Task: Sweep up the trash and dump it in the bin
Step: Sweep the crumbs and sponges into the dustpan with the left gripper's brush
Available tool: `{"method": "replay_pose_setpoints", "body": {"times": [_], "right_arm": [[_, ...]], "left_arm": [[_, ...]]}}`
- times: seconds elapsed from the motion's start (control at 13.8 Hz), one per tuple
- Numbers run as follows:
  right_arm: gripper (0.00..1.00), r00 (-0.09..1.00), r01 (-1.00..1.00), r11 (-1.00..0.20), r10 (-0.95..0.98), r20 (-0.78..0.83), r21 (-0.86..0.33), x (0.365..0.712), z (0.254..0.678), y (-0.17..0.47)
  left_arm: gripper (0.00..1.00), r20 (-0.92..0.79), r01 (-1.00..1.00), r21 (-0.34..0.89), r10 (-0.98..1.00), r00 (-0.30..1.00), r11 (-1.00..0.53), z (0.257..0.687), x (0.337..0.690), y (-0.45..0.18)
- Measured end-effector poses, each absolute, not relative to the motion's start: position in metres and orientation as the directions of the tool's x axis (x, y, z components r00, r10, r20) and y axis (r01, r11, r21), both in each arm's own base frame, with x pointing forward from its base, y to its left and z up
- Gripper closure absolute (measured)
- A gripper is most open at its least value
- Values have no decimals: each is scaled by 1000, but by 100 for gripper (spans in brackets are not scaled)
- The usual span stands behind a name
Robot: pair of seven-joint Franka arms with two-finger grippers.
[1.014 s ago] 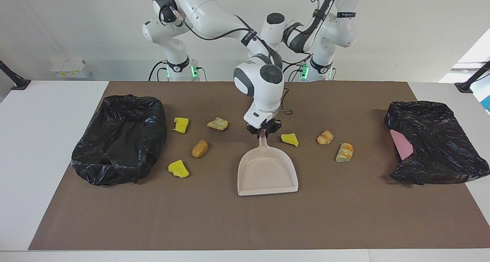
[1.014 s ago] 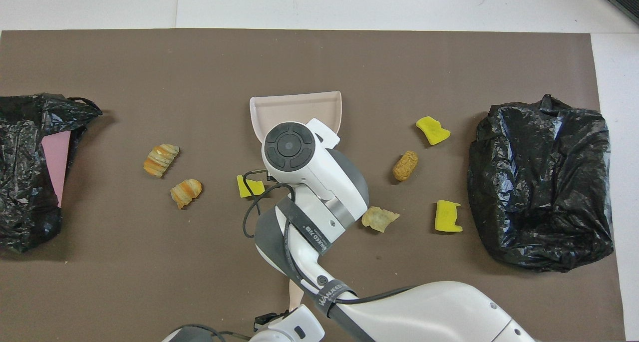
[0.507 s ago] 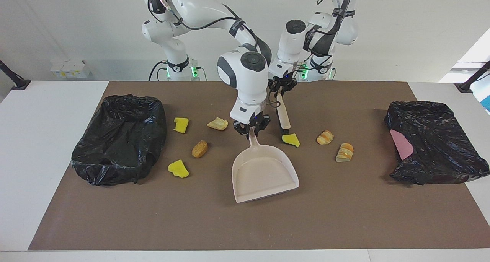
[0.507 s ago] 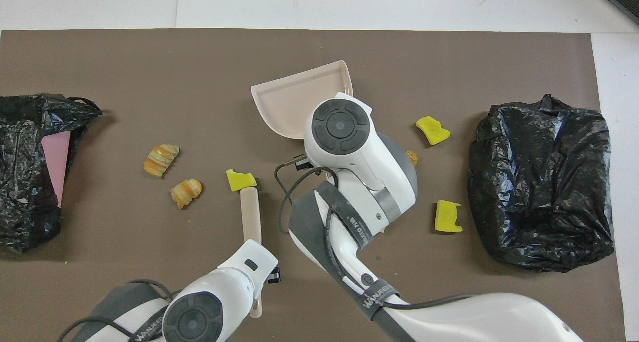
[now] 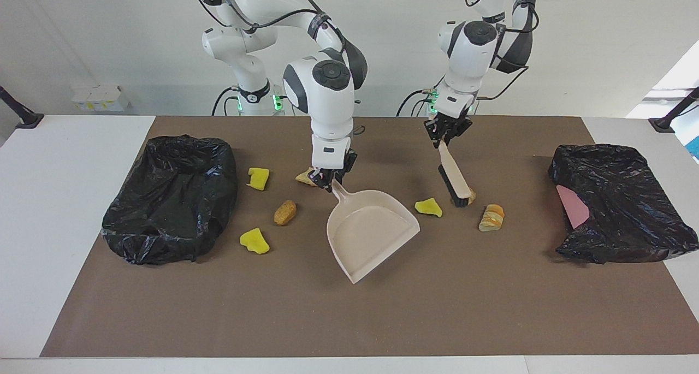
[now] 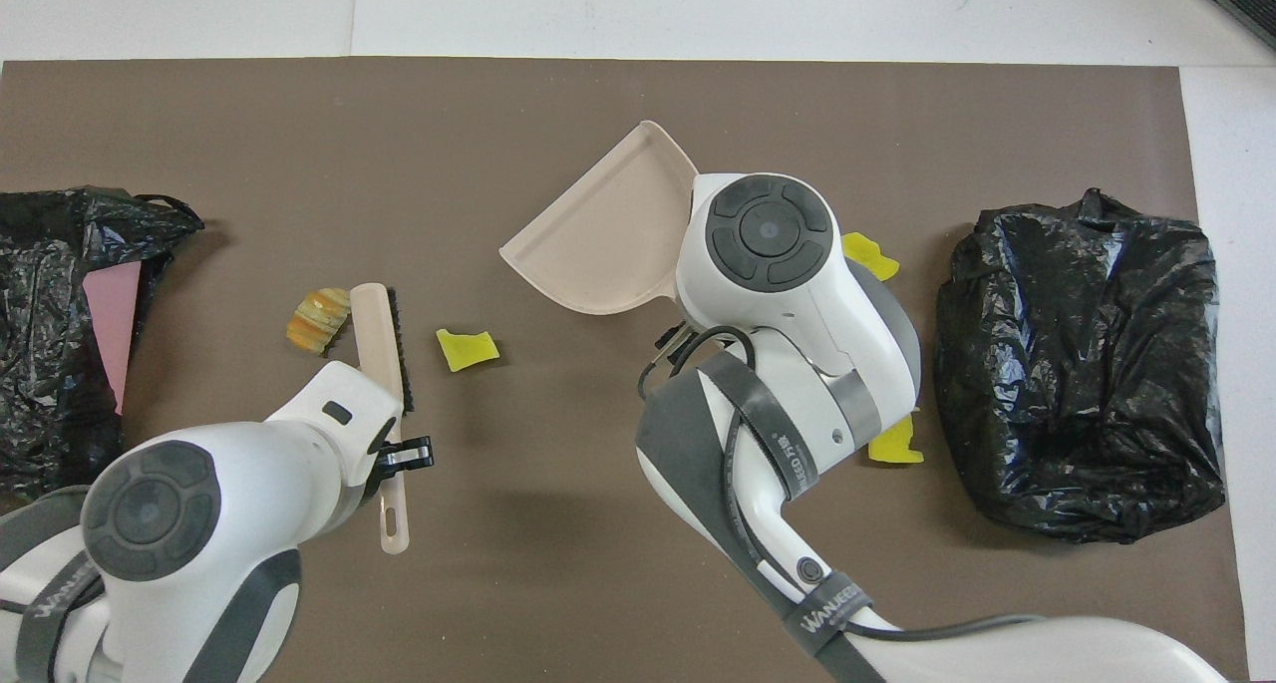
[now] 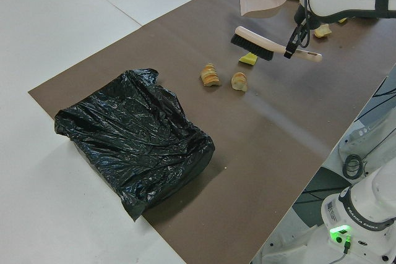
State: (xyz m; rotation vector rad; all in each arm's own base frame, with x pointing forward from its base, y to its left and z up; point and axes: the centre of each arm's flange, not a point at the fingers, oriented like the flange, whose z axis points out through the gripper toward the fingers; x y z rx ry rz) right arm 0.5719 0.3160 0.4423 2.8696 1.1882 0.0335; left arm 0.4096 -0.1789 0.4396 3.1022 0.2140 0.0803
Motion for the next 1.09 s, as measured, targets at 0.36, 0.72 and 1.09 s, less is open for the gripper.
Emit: {"method": "replay_pose_setpoints", "body": {"times": [0.36,0.72,1.09], "right_arm": [[69,464,885,-462,885,-36,49,572,433,309],[69,235,971,-229,966,-108,62,573,409,312],[69,125,992,-118,982,-142,53,568,395,326]], "left_arm": [[73,35,144,17,144,989,-989,430,442,-78],[73,9,166,13,166,986,-986,403,458,-19],[73,-9,123,16,123,992,-992,354,471,-24]]}}
